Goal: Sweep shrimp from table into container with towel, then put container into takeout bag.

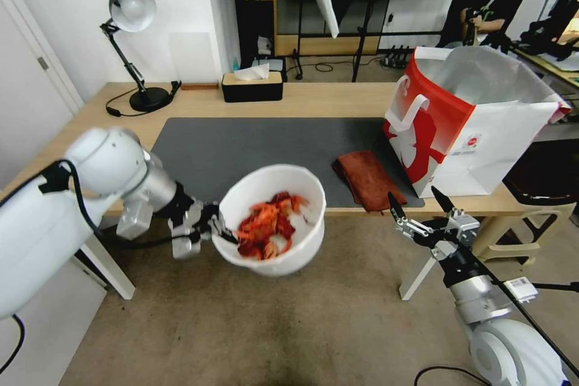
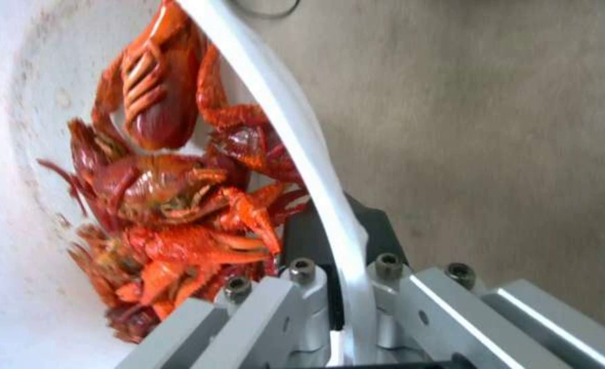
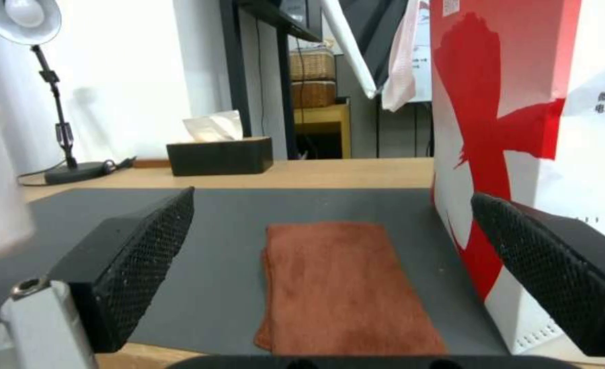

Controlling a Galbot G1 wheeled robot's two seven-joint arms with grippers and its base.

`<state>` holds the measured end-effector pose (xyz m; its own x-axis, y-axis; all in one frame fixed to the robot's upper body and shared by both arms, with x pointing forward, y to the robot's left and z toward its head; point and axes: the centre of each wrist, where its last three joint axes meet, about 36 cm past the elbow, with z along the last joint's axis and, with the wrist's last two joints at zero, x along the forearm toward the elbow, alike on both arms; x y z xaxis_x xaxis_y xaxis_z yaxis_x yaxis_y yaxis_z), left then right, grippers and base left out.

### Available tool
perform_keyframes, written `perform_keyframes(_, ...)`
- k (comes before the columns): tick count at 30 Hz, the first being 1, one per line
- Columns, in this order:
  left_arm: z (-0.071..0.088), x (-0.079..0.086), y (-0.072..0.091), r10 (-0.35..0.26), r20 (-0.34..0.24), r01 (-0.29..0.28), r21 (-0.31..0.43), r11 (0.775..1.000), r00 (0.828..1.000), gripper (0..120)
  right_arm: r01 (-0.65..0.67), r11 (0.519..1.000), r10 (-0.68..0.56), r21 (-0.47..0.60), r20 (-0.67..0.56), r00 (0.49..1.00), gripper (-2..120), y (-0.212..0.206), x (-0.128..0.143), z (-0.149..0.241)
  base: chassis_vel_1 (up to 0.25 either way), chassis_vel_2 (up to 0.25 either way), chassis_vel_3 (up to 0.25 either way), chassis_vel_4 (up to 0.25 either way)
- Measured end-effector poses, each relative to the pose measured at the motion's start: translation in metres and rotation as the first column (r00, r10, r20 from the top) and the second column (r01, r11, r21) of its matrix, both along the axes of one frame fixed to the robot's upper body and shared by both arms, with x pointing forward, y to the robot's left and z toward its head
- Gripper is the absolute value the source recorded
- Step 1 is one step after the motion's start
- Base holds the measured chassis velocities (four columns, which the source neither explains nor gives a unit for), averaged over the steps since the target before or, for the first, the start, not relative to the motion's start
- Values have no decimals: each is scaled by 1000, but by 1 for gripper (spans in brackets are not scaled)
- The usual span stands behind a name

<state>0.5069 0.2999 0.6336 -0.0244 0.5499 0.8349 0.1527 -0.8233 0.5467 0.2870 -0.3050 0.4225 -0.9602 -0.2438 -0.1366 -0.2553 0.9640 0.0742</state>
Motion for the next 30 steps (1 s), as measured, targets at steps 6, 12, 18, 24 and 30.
perform_keyframes(6,36,31,4,25,60,-24,-11,1000,998,0,-4,1000,4,4,-2,1000,100,2,-1,-1,0,0,0,0)
perform_keyframes(12,55,49,-5,31,92,-28,-32,999,995,0,-10,1000,10,9,1,1000,100,5,2,-1,0,0,0,0)
perform_keyframes(18,55,57,-17,41,93,-34,-72,997,995,0,-8,1000,8,12,-2,1000,100,5,2,-3,0,0,0,0)
perform_keyframes(24,55,70,-22,65,90,-52,-137,989,994,0,-7,1000,7,12,-1,1000,100,4,3,-3,0,0,0,0)
perform_keyframes(30,70,88,-28,108,100,-83,-227,970,989,0,-2,1000,2,15,0,1000,100,4,6,-4,0,0,0,0)
